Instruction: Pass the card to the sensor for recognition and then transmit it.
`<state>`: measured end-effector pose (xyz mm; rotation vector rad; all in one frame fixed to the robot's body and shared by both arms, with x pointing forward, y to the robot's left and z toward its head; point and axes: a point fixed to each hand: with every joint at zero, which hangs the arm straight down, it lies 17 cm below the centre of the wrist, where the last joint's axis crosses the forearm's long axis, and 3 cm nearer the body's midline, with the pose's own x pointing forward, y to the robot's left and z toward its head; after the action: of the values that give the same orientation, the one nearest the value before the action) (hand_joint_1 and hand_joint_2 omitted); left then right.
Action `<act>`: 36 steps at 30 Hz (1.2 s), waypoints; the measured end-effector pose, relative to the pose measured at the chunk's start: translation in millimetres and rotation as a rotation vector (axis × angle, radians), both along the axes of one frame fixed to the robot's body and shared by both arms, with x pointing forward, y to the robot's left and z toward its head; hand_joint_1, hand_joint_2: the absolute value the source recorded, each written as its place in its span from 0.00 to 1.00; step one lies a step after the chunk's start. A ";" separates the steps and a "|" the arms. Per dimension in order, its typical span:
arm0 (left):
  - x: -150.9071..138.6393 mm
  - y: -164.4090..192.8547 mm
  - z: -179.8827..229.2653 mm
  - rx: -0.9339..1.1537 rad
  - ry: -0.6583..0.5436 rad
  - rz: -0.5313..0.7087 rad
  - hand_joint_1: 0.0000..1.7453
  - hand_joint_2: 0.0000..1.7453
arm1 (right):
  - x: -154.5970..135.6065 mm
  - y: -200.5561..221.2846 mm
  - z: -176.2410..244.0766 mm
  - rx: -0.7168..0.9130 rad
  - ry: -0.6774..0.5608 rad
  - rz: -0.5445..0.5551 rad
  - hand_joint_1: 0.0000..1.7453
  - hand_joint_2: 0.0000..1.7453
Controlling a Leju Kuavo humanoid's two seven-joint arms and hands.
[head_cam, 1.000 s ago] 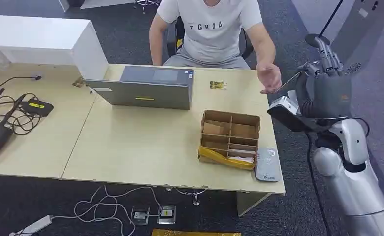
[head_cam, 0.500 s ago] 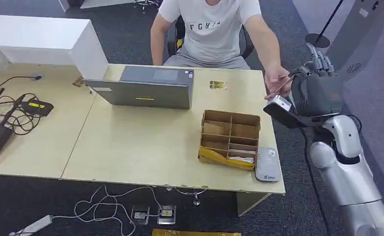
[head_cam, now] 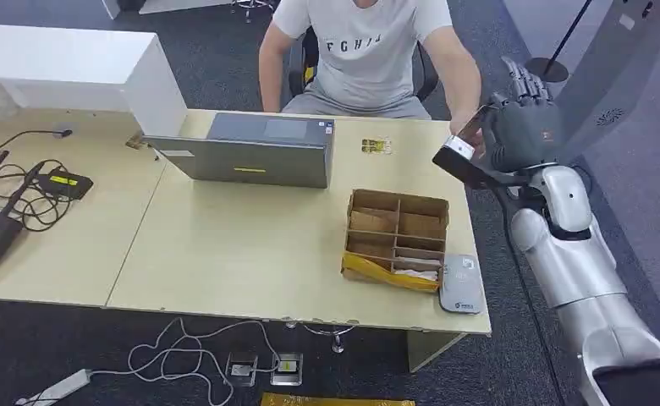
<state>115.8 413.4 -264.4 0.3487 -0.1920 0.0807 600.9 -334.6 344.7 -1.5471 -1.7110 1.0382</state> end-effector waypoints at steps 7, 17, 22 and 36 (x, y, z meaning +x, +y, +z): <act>-0.1 0.0 0.0 0.000 0.000 0.000 0.00 0.00 | 5.5 -1.2 -23.4 -0.004 0.056 -0.012 1.00 1.00; -0.2 -0.3 -0.1 -0.001 0.000 0.001 0.00 0.00 | 8.2 -7.5 -44.4 -0.007 0.086 -0.033 1.00 1.00; -0.3 -0.3 -0.1 -0.001 0.000 0.001 0.00 0.00 | 9.1 -10.3 -51.7 -0.010 0.102 -0.040 0.00 0.00; -2.1 0.5 -0.3 0.005 0.007 0.011 0.00 0.00 | 9.1 -6.4 -51.2 -0.011 0.086 -0.011 0.00 0.00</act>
<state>113.6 413.9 -264.7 0.3547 -0.1836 0.0900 610.0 -341.0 293.5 -1.4952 -1.6387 1.0947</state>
